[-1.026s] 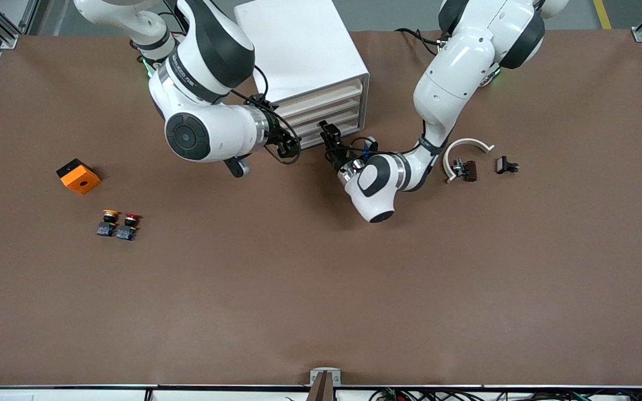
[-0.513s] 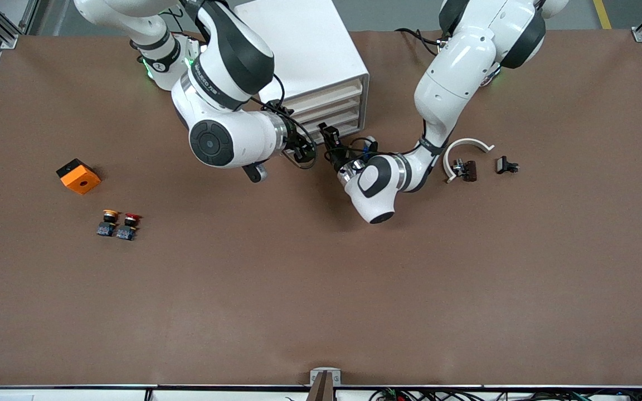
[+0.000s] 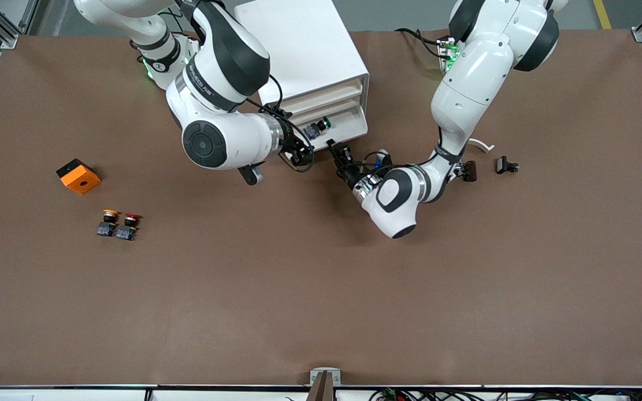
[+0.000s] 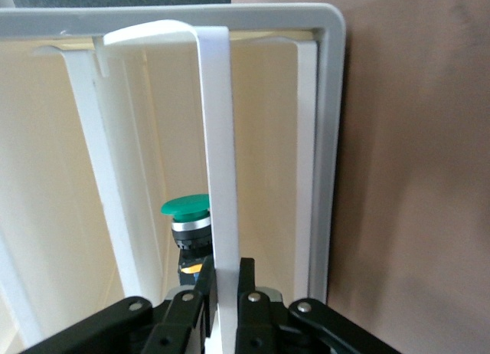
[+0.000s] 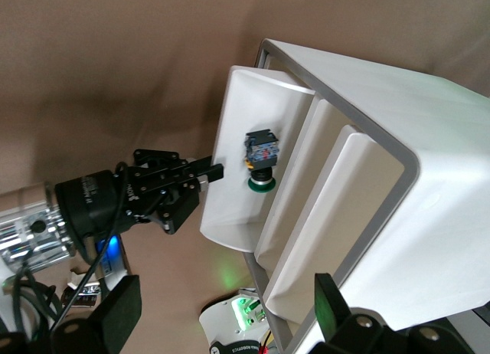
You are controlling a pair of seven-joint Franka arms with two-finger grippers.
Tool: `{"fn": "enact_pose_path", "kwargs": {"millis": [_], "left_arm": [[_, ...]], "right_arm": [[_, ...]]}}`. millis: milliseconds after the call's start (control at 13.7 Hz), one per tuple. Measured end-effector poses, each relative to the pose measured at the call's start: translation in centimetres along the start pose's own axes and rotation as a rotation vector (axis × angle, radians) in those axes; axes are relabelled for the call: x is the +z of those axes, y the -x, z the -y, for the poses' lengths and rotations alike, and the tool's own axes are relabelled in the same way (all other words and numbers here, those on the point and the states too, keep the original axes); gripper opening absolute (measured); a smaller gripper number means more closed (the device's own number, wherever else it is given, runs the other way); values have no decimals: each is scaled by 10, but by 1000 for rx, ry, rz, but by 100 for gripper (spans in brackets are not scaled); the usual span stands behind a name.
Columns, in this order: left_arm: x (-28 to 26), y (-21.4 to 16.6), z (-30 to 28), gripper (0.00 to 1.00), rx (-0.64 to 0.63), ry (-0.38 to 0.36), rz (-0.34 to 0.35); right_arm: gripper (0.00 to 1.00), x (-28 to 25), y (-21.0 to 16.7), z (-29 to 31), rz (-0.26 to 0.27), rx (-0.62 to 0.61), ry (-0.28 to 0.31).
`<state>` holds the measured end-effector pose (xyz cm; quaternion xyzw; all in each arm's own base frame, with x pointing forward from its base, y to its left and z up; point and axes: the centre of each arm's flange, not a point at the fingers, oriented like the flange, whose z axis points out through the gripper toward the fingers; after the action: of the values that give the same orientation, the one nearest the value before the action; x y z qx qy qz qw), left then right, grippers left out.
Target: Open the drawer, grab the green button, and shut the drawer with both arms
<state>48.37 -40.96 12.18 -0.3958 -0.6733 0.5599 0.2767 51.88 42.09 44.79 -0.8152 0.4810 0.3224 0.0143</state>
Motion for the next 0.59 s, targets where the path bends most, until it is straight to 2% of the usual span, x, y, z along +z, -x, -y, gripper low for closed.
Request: {"fn": "enact_pose_path", "kwargs": {"millis": [73,147,293,366,440,586], "left_arm": [[-8,-1,-1,14,4,5,13],[-17,-2,-1,14,11,13,27],[-35,-1,-1,14,21,33,56],[-45,0,0,21,34,47,73],[-57,2,2,32,46,61,88],[-83,8,11,54,72,97,117]], "right_arm": [[100,1,-3,1,-17,1,1],[100,4,-6,2,-61,-1,7],[100,25,-4,5,-189,-25,36],[100,40,2,8,-239,-41,47],[100,53,6,11,-269,-52,54],[100,74,4,16,-288,-57,57]]}}
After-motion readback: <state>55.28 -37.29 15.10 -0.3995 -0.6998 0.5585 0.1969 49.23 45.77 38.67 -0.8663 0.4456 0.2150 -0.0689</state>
